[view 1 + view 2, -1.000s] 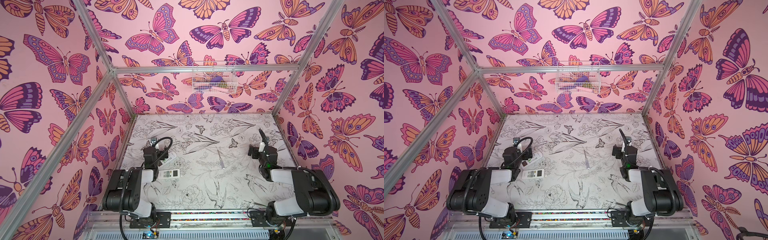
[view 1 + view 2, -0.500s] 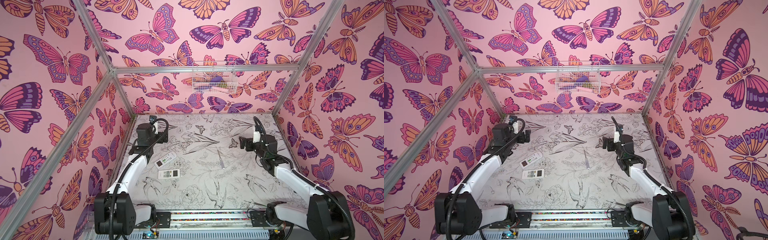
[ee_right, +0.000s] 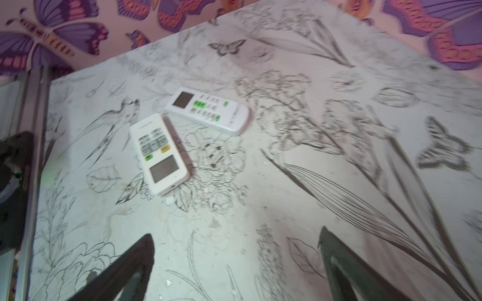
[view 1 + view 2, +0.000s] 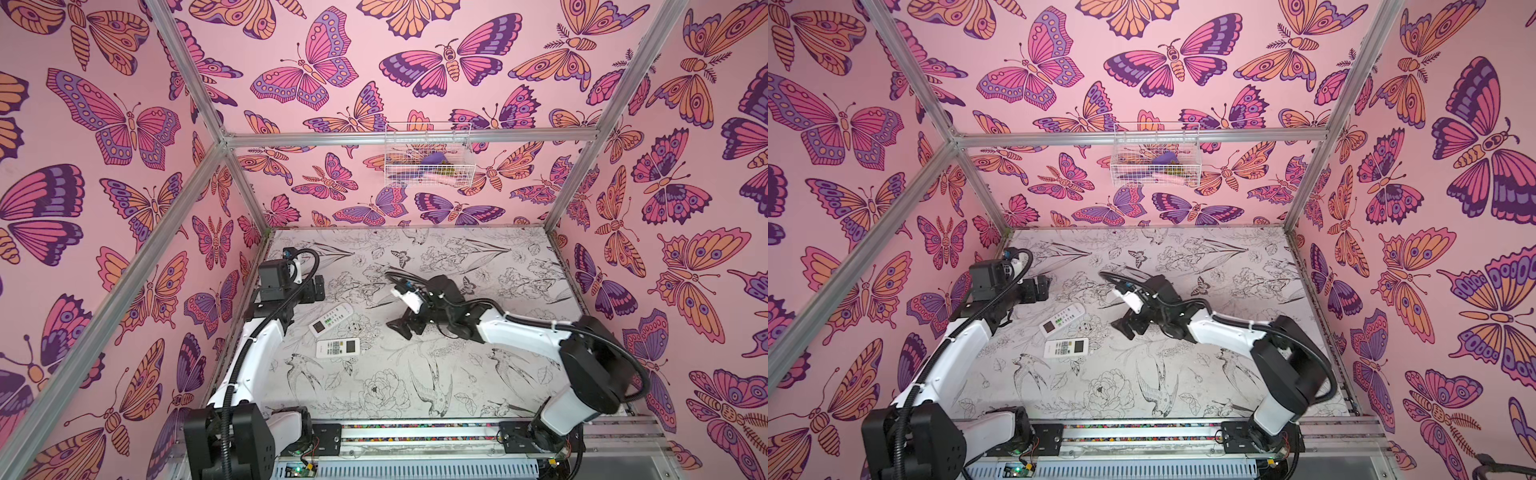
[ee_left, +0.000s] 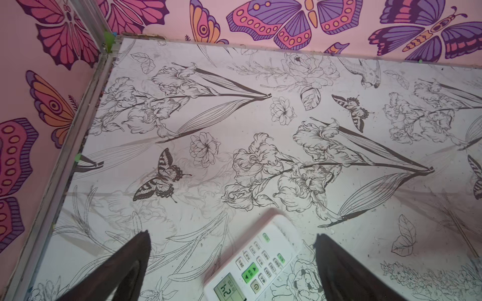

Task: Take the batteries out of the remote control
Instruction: 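Reach the right gripper across to the remote with the yellow button, then close the right gripper on the remote's end and lift it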

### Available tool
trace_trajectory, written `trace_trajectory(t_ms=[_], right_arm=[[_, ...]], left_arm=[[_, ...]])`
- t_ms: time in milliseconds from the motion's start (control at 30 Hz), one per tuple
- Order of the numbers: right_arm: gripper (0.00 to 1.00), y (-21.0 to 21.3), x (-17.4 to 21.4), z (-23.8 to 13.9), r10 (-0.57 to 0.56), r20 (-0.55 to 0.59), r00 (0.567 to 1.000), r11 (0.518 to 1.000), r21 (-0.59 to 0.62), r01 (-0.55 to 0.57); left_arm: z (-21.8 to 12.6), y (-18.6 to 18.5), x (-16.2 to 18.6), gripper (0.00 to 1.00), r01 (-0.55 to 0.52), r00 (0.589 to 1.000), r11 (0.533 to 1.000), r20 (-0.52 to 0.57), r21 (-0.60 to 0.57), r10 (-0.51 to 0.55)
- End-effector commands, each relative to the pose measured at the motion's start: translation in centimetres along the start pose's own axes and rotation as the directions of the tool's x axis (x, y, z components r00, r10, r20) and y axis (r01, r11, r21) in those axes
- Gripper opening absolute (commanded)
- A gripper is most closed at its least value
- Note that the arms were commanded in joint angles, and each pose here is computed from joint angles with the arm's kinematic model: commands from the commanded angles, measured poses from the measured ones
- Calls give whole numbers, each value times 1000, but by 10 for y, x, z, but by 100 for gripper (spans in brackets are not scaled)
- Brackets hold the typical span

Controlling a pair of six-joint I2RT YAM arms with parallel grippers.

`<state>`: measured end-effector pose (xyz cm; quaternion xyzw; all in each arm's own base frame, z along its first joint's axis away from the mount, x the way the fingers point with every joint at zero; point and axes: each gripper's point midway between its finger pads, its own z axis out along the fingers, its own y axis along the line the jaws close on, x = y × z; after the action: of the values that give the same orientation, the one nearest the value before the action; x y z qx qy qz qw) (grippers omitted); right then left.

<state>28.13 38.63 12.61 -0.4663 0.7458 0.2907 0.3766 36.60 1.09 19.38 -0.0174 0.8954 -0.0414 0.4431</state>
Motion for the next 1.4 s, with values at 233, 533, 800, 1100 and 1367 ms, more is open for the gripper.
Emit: trace_trajectory(t_ms=[233, 533, 800, 1100, 1367], right_arm=[[96, 70, 8, 80, -204, -54, 977, 944, -274, 182], [95, 78, 42, 105, -228, -87, 970, 926, -327, 188], [90, 74, 53, 121, -269, -73, 961, 926, -293, 237], [85, 77, 59, 140, -301, -52, 952, 920, -278, 276], [65, 77, 55, 135, -321, -32, 946, 921, -242, 305]], left_arm=[[1, 15, 4, 100, 43, 999, 996, -24, -73, -45], [5, 12, 3, 100, 50, 998, 997, -36, -61, -52], [2, 9, -2, 100, 12, 999, 999, -33, -52, -14], [1, 2, -5, 100, -23, 999, 999, -33, -28, 22], [-5, -10, -9, 100, -82, 996, 997, -31, 15, 82]])
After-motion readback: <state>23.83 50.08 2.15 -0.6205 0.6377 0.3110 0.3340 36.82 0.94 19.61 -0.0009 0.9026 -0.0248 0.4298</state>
